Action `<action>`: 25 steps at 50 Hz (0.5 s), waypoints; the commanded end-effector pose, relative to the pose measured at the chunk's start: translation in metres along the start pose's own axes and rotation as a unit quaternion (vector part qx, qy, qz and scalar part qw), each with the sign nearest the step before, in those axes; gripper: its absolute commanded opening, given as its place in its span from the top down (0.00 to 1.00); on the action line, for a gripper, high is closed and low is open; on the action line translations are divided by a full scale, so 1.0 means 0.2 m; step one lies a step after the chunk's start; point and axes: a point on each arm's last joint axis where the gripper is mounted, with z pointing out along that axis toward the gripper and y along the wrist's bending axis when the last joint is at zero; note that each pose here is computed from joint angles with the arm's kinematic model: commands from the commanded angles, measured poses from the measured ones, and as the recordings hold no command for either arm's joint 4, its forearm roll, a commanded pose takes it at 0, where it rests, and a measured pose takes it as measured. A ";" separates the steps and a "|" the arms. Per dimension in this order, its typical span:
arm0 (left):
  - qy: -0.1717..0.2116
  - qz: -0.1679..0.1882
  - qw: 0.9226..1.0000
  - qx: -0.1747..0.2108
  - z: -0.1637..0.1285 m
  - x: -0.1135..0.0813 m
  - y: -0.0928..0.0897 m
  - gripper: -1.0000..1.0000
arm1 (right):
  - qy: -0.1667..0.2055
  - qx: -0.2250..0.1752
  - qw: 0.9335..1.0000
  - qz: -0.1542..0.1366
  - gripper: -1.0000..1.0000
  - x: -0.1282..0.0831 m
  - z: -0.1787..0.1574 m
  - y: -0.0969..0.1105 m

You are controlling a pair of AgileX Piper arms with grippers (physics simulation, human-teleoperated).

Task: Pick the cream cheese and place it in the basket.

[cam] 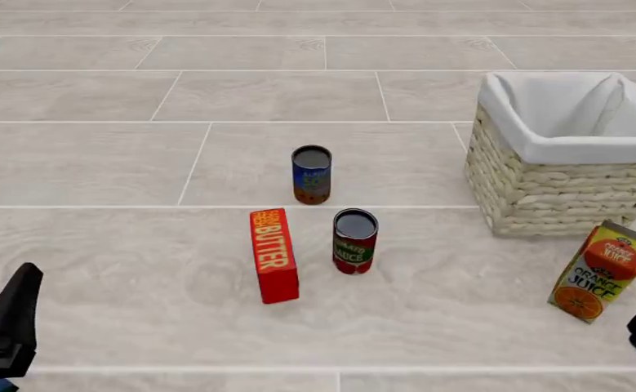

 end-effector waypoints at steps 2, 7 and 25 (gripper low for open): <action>0.000 0.000 1.000 0.000 0.00 0.00 0.00 0.00 | 0.011 0.004 1.000 -0.005 0.00 0.05 0.06 -0.01; 0.000 0.000 1.000 0.000 0.00 0.00 0.00 0.00 | 0.013 0.005 1.000 -0.005 0.00 0.06 0.07 -0.01; 0.000 0.000 1.000 0.000 0.00 0.00 0.00 0.00 | 0.032 0.005 0.999 -0.004 0.00 0.15 0.16 -0.02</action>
